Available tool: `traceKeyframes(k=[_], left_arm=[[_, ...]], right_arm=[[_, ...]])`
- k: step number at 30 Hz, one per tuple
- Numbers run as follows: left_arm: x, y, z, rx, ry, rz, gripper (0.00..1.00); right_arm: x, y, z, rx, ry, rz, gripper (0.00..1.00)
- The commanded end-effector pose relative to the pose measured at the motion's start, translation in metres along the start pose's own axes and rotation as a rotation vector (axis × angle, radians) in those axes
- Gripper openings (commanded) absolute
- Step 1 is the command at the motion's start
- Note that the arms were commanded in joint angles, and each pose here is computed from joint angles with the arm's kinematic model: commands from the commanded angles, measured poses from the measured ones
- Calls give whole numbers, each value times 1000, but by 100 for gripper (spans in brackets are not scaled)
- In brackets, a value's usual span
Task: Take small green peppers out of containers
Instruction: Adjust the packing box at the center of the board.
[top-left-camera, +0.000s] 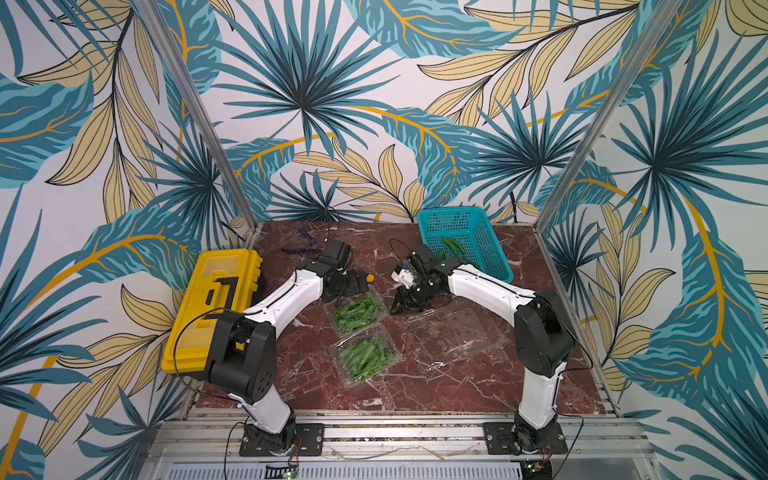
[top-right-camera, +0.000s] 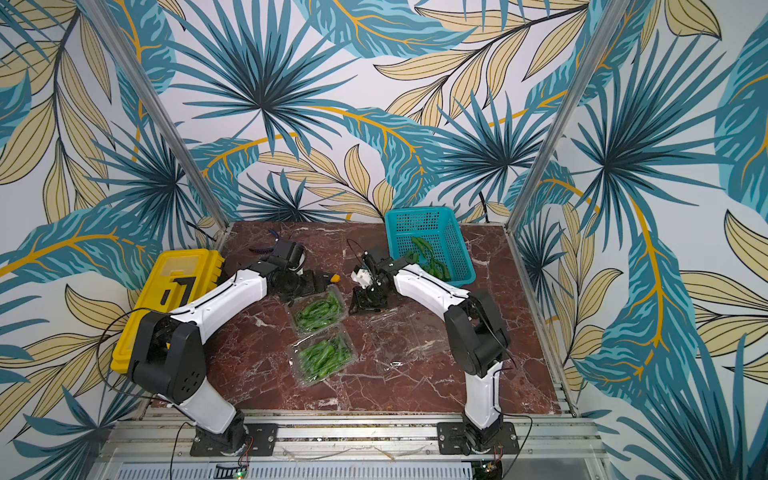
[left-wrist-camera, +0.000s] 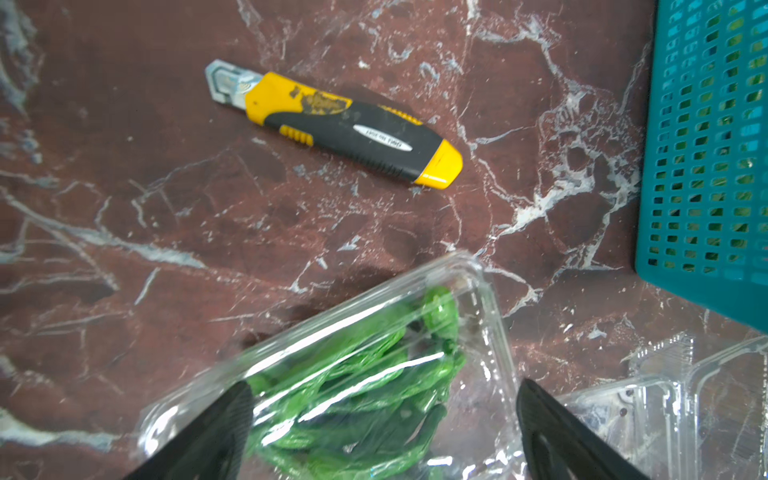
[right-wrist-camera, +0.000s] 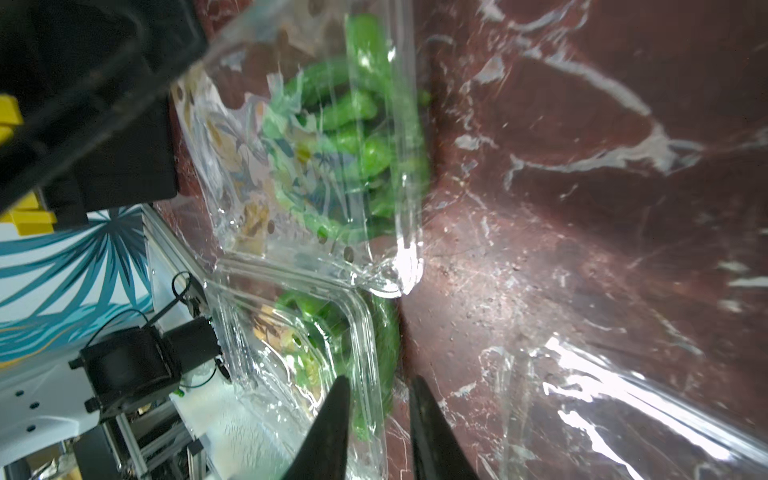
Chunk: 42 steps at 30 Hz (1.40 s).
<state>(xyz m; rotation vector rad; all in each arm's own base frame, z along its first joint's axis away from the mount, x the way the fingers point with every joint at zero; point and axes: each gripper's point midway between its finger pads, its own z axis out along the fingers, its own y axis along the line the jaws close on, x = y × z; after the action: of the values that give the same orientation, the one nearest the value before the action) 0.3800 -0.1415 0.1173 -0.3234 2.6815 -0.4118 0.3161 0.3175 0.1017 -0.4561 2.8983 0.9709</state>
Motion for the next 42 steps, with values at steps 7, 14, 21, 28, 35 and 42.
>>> traceKeyframes(k=[7, 14, 21, 28, 35, 42], left_arm=[[9, 43, -3, -31, 45, -89, 99], [7, 41, -1, -14, 51, -79, 100], [11, 22, 6, 46, 74, -23, 100], [19, -21, 17, 121, 118, 89, 100], [13, -37, 11, 151, 100, 108, 100], [7, -35, 4, 133, 65, 102, 100]], right_arm=[[-2, -2, 25, -41, 80, 13, 27], [-18, 0, 38, -59, 93, 11, 27], [-38, -4, 44, -42, 74, 13, 27], [-69, -30, 31, -10, -35, 121, 26], [-58, -36, 4, 34, -85, 120, 26], [-59, -26, -12, 39, -99, 97, 27]])
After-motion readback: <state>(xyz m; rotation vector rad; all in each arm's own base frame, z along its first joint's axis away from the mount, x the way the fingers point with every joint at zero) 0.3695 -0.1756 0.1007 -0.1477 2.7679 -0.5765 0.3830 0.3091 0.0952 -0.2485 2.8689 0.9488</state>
